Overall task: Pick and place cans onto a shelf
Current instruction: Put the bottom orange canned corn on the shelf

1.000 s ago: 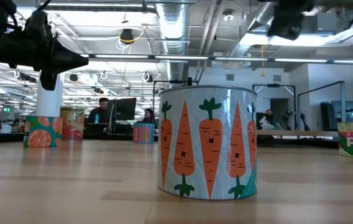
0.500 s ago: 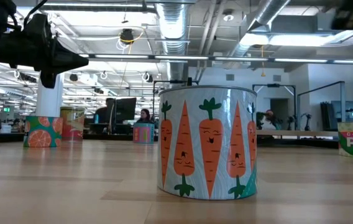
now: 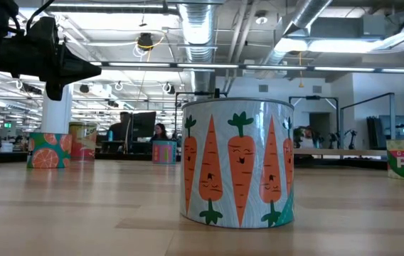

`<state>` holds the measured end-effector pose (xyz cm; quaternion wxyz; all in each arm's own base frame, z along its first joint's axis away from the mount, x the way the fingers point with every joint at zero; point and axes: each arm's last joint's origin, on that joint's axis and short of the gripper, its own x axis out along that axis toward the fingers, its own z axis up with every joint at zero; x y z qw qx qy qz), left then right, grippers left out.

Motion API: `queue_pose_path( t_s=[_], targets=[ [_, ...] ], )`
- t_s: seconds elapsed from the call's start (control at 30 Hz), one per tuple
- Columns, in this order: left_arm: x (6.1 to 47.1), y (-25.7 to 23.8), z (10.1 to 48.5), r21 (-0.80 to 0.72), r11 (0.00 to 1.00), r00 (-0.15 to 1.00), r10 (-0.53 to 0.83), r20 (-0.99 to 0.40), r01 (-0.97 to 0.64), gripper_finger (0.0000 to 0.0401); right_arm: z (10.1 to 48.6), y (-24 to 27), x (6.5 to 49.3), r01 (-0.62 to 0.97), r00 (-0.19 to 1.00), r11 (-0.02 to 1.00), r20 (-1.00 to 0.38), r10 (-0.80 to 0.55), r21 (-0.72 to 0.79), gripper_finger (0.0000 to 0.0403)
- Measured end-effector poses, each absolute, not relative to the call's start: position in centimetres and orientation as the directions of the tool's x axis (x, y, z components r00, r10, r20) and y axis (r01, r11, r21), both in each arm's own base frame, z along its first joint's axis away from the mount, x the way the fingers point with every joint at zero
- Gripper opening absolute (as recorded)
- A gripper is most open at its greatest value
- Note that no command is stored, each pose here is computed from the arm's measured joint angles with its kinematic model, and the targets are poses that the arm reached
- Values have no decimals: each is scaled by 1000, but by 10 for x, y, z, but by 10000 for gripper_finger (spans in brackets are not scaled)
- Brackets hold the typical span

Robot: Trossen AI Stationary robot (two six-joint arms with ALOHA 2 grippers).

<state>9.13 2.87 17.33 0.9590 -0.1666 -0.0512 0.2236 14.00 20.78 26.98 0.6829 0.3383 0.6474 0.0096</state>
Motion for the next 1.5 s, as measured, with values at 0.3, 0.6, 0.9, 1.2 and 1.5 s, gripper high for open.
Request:
queue_pose_path(
  t_s=[0.3,0.6,0.9,1.2,1.5],
  targets=[
    [91,29,173,-326,842,887,462,24,-430,0,248,212,146,468,95,815,-937,336,340,11],
    [91,29,173,-326,840,884,466,24,-434,0,233,199,163,425,27,876,-970,240,228,5],
    [91,29,173,-323,840,883,469,25,-437,0,233,189,178,432,87,873,-974,210,227,11],
    [91,30,174,-308,838,876,481,26,-451,0,242,175,185,448,177,859,-966,186,248,14],
    [91,30,174,-308,836,874,485,27,-455,0,262,195,176,364,211,875,-943,257,320,72]
  ],
)
